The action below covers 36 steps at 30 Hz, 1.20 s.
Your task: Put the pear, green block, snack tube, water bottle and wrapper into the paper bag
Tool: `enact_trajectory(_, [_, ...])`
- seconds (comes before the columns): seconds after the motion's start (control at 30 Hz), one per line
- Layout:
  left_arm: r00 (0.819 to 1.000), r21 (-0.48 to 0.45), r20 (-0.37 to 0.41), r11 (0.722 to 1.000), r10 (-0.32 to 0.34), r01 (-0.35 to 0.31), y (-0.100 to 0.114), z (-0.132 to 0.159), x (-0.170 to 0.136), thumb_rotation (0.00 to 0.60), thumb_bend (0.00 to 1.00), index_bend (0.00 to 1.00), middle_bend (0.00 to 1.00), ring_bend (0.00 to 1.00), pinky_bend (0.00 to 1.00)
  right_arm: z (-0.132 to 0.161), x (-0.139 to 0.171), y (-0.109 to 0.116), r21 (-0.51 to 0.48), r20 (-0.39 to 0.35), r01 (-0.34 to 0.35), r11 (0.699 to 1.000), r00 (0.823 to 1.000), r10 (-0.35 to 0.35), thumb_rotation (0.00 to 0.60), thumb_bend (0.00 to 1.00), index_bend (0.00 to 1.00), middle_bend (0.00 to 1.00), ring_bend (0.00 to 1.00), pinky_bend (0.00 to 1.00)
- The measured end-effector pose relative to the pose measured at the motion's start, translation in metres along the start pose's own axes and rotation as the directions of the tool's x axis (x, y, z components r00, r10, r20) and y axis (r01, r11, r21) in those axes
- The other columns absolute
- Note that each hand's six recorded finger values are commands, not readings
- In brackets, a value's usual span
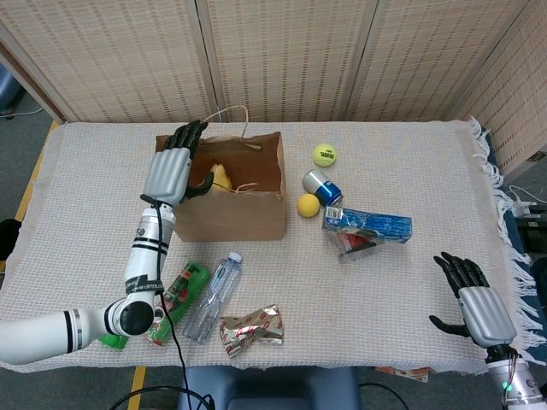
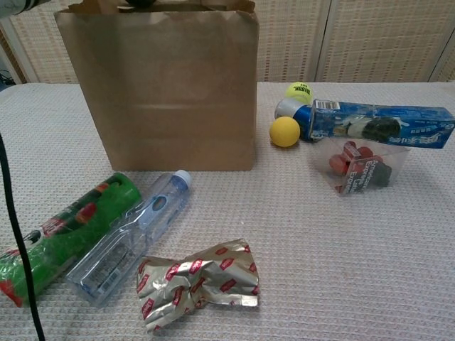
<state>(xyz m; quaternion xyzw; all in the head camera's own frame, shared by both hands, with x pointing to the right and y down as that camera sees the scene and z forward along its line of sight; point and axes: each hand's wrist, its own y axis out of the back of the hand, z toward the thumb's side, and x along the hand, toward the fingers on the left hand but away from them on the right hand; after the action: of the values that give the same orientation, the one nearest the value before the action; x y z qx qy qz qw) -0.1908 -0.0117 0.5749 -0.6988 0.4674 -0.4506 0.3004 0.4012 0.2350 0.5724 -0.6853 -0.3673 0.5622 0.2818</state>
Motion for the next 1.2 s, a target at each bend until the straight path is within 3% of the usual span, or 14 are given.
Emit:
enact_trajectory(0.1, [1.000,-0.010,-0.008,1.000,0.002,-0.002,0.006,-0.005,-0.006,0.600,0.41,0.05,0.00,0.00,0.12,0.000,0.001,0.001,-0.001,0.001,0.003,1.000,1.000,-0.003,0.600,0.06,0.00,0.00,0.00,0.00])
enact_trajectory(0.27, [0.999,-0.044,-0.045,0.998,0.031,-0.033,0.026,-0.028,-0.027,0.600,0.50,0.22,0.02,0.05,0.23,-0.002,0.001,0.001,0.000,0.006,0.007,1.000,1.000,-0.007,0.600,0.06,0.00,0.00,0.00,0.00])
enact_trajectory(0.5, [0.988,-0.033,-0.133,0.996,0.081,-0.086,0.051,-0.092,-0.075,0.600,0.53,0.35,0.34,0.36,0.49,-0.002,0.002,-0.001,0.005,0.002,0.003,1.000,1.000,-0.003,0.600,0.06,0.00,0.00,0.00,0.00])
enact_trajectory(0.7, [0.980,0.030,-0.200,0.999,0.018,-0.012,0.039,-0.155,-0.135,0.600,0.55,0.42,0.40,0.41,0.53,-0.001,0.002,-0.003,0.015,0.000,-0.001,1.000,1.000,0.001,0.600,0.06,0.00,0.00,0.00,0.00])
enact_trajectory(0.83, [0.978,0.070,-0.203,0.996,-0.044,0.059,0.025,-0.184,-0.170,0.600,0.50,0.37,0.34,0.35,0.46,-0.001,0.002,-0.002,0.016,0.003,0.008,1.000,1.000,-0.008,0.600,0.06,0.00,0.00,0.00,0.00])
enact_trajectory(0.87, [0.979,0.086,-0.196,0.993,-0.060,0.078,0.023,-0.188,-0.177,0.600,0.48,0.33,0.29,0.31,0.41,-0.002,0.002,-0.001,0.016,0.004,0.009,1.000,1.000,-0.009,0.600,0.06,0.00,0.00,0.00,0.00])
enact_trajectory(0.93, [0.978,0.143,-0.178,0.980,-0.109,0.135,0.017,-0.196,-0.193,0.600,0.40,0.12,0.08,0.10,0.21,-0.002,0.002,-0.001,0.017,0.004,0.010,1.000,1.000,-0.010,0.600,0.06,0.00,0.00,0.00,0.00])
enact_trajectory(1.0, [0.967,0.204,-0.181,0.955,-0.180,0.216,0.010,-0.206,-0.211,0.600,0.37,0.02,0.00,0.01,0.11,-0.001,0.002,-0.002,0.017,0.003,0.010,1.000,1.000,-0.010,0.600,0.06,0.00,0.00,0.00,0.00])
enact_trajectory(1.1, [0.936,0.256,-0.224,0.910,-0.273,0.326,0.003,-0.218,-0.237,0.600,0.35,0.00,0.00,0.00,0.07,-0.001,0.001,-0.002,0.018,0.001,0.009,1.000,1.000,-0.009,0.600,0.06,0.00,0.00,0.00,0.00])
enact_trajectory(1.2, [0.918,0.279,-0.226,0.881,-0.325,0.381,-0.008,-0.218,-0.250,0.600,0.35,0.00,0.00,0.00,0.06,-0.001,0.002,-0.002,0.018,-0.002,0.008,1.000,1.000,-0.008,0.600,0.06,0.00,0.00,0.00,0.00])
